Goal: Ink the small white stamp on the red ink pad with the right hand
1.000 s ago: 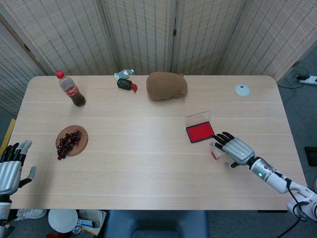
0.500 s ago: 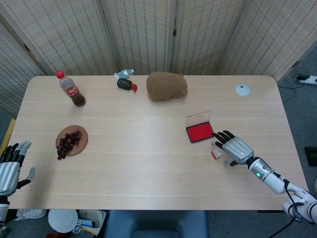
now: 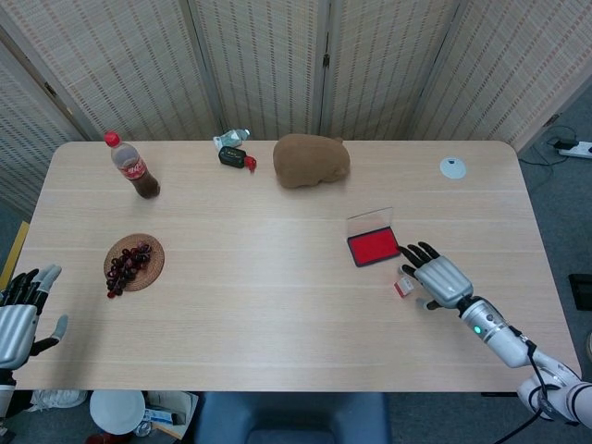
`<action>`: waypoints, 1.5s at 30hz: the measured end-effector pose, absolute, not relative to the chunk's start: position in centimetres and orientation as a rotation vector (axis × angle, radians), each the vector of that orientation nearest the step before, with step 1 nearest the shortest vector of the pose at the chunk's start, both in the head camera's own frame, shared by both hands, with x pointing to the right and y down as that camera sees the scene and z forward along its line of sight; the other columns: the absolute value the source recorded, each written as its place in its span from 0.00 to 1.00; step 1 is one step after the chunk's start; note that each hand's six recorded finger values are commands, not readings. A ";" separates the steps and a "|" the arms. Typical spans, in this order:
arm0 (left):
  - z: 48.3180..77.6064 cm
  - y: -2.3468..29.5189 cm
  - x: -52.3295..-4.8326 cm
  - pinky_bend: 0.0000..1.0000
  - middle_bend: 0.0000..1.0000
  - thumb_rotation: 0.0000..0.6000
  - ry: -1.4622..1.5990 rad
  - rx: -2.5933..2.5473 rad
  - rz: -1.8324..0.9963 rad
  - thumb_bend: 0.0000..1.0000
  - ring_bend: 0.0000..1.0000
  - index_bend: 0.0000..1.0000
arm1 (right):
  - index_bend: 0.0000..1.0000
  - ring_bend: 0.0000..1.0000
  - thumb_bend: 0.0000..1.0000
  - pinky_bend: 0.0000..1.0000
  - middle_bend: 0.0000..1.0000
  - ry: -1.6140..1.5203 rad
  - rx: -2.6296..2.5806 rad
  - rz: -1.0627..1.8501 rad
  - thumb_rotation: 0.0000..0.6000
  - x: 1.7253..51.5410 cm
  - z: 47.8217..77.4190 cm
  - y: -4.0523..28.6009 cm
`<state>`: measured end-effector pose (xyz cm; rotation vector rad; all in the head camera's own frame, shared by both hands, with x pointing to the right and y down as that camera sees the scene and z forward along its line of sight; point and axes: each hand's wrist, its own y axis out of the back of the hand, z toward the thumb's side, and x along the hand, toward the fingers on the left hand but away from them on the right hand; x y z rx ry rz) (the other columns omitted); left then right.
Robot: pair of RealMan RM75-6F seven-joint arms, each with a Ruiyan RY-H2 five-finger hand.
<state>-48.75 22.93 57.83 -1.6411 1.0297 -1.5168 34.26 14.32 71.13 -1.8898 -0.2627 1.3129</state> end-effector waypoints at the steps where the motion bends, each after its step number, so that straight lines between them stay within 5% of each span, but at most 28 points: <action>1: 57.8 22.9 -48.7 0.00 0.00 1.00 1.030 -1.643 -1.514 0.43 0.00 0.00 | 0.29 0.00 0.22 0.00 0.03 -0.264 -1.888 1.314 1.00 34.2 71.2 14.3; 12: 57.6 23.0 -48.8 0.00 0.00 1.00 1.035 -1.654 -1.502 0.43 0.00 0.00 | 0.33 0.00 0.22 0.00 0.03 -0.264 -1.876 1.323 1.00 33.5 71.8 14.2; 35: 57.1 23.1 -48.2 0.00 0.00 1.00 1.039 -1.667 -1.430 0.43 0.00 0.00 | 0.71 0.00 0.26 0.00 0.07 -0.289 -1.840 1.317 1.00 33.1 71.7 13.8; 45: 57.4 23.1 -48.2 0.00 0.00 1.00 1.036 -1.671 -1.434 0.43 0.00 0.00 | 0.75 0.00 0.26 0.00 0.09 -0.356 -1.842 1.324 1.00 33.2 70.0 11.6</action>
